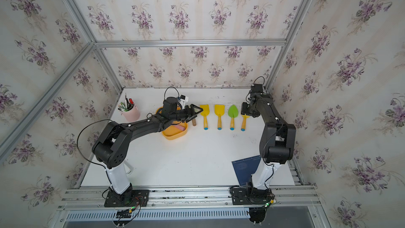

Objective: Take the shovel out of the storage box
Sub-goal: Place the shovel at the center of the board, then pick up the shovel from the storage box.

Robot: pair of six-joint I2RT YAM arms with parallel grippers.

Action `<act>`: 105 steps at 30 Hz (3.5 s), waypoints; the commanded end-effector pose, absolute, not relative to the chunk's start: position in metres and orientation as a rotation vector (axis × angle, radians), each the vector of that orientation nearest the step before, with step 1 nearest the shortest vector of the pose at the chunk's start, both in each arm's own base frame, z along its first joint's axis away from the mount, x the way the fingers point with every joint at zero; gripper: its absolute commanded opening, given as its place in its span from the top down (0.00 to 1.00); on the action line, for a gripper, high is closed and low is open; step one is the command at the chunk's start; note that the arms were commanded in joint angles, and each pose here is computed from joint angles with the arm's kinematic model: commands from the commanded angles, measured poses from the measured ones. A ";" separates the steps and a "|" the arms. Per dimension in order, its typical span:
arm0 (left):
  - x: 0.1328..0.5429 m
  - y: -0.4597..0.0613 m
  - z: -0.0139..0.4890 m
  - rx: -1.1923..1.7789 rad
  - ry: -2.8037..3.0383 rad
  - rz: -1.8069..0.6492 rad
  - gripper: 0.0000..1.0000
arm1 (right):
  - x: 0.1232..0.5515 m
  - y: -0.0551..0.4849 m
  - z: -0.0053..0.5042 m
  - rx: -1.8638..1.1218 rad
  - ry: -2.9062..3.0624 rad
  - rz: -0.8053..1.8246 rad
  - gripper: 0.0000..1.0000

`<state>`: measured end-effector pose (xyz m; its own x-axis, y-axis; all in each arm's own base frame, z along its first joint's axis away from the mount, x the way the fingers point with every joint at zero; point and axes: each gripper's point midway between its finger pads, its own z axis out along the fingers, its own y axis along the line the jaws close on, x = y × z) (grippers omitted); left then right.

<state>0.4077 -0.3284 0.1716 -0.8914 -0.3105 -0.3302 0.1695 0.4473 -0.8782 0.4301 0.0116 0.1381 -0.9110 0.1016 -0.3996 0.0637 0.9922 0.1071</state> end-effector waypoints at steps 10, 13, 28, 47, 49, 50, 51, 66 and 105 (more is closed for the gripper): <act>0.386 -0.154 0.172 -0.309 2.279 -1.161 0.26 | 0.420 0.319 0.181 -0.716 2.489 0.407 0.44; 0.375 -0.119 0.164 -0.396 2.269 -1.125 0.26 | 0.415 0.366 0.162 -0.888 2.464 0.427 0.44; 0.365 -0.094 0.134 -0.478 2.270 -1.106 0.28 | 0.401 0.419 0.074 -1.281 2.398 0.381 0.43; 0.358 -0.092 0.126 -0.485 2.279 -1.083 0.28 | 0.395 0.433 0.049 -1.371 2.392 0.394 0.47; 0.358 -0.092 0.126 -0.484 2.277 -1.086 0.28 | 0.395 0.429 0.027 -1.382 2.430 0.360 0.48; 0.358 -0.092 0.127 -0.483 2.276 -1.086 0.28 | 0.395 0.428 0.025 -1.383 2.434 0.351 0.48; 0.358 -0.092 0.127 -0.482 2.275 -1.088 0.28 | 0.395 0.428 0.023 -1.387 2.437 0.347 0.49; 0.357 -0.093 0.126 -0.474 2.274 -1.094 0.28 | 0.385 0.421 0.008 -1.353 2.533 0.317 0.67; 0.394 -0.259 0.267 -0.140 2.014 -1.419 0.13 | 0.398 0.215 0.189 -0.375 2.585 0.301 0.94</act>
